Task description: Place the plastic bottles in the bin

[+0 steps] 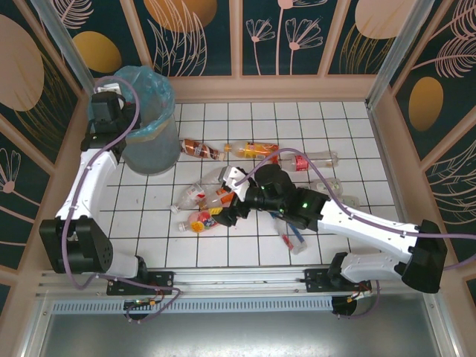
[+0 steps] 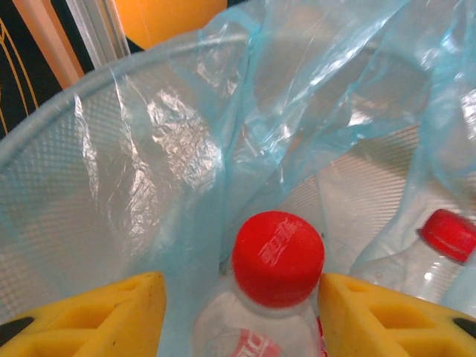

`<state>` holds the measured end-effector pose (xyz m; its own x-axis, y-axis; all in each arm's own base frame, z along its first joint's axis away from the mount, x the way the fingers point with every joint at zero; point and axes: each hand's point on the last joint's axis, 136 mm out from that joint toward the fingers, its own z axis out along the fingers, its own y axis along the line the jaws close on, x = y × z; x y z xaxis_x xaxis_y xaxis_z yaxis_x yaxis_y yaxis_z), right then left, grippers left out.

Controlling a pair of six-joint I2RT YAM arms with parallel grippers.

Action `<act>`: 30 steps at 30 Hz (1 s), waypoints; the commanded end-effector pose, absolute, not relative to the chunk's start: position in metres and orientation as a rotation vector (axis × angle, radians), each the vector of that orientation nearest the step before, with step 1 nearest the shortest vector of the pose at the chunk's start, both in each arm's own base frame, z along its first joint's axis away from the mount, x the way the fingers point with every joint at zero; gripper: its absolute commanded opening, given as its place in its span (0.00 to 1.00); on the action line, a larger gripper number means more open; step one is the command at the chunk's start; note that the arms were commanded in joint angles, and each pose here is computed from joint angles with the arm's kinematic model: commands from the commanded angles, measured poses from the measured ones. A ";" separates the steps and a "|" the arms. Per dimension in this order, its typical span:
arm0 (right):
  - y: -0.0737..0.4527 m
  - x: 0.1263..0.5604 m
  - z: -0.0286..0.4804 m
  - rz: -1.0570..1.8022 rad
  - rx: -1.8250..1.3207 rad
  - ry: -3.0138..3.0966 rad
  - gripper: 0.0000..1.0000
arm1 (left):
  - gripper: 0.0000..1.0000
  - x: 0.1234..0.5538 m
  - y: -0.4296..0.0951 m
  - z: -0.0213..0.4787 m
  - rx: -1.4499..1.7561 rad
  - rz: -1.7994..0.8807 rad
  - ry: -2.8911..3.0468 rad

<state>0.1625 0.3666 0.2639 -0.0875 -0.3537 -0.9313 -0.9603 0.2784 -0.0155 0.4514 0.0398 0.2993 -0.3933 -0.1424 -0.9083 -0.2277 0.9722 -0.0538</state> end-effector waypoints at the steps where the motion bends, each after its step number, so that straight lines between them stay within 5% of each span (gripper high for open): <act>1: 0.370 0.165 0.271 0.793 -1.245 1.595 0.97 | 0.55 0.436 0.035 0.344 -0.265 0.037 1.882; 8: 0.374 0.176 0.272 0.760 -1.207 1.629 0.97 | 0.64 0.418 0.028 0.409 -0.262 -0.032 1.761; 23: 0.327 0.241 0.286 0.712 -0.841 1.858 0.92 | 0.52 0.391 -0.003 0.470 -0.200 -0.262 1.659; 30: 0.282 0.286 0.279 0.719 -0.570 2.058 0.87 | 0.51 0.382 -0.066 0.469 -0.043 -0.292 1.683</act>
